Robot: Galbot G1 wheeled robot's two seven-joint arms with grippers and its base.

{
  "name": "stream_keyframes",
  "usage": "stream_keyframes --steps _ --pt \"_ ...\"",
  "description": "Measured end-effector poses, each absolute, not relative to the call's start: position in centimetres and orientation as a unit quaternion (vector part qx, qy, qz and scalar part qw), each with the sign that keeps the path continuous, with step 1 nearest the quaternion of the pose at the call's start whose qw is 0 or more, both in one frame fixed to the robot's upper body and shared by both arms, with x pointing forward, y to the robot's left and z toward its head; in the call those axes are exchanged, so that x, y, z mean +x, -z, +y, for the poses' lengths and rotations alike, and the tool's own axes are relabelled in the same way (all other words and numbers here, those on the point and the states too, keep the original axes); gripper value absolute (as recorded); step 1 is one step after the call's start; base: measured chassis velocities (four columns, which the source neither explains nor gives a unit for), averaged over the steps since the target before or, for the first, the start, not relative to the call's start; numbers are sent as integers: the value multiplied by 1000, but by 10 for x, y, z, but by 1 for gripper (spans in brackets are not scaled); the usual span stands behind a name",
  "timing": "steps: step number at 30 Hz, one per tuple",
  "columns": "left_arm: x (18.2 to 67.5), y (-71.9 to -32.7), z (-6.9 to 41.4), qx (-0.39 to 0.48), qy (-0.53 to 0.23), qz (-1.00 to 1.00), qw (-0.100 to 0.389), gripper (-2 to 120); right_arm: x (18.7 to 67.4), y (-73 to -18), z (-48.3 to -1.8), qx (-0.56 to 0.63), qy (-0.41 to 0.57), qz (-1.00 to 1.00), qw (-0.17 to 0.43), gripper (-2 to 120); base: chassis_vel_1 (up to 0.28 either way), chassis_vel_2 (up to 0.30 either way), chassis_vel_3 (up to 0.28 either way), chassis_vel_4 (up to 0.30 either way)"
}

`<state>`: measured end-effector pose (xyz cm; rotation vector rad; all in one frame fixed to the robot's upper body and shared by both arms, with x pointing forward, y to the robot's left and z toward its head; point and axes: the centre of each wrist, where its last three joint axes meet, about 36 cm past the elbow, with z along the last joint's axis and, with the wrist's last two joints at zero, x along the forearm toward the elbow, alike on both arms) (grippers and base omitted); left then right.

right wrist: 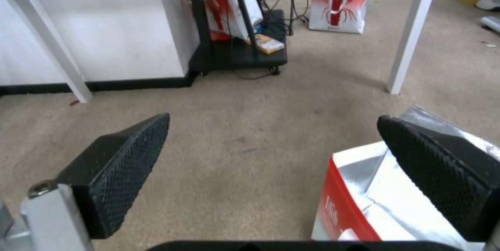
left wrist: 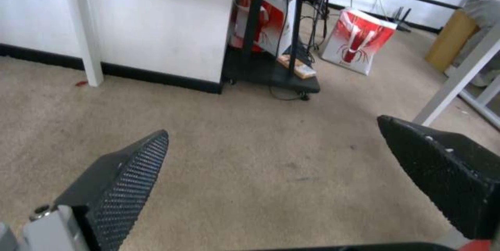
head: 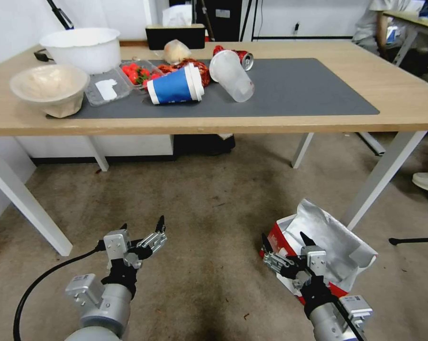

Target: Pick up the food delivery bag from the floor and place it on the table.

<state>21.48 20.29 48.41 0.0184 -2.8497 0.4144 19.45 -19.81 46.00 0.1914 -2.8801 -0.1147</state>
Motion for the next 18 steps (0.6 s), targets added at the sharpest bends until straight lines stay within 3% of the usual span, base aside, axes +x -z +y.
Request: stream_keyframes --steps 18 --pt "216 -480 202 3 -142 -981 134 100 195 -459 -198 67 38 -989 128 100 0 0 0 0"
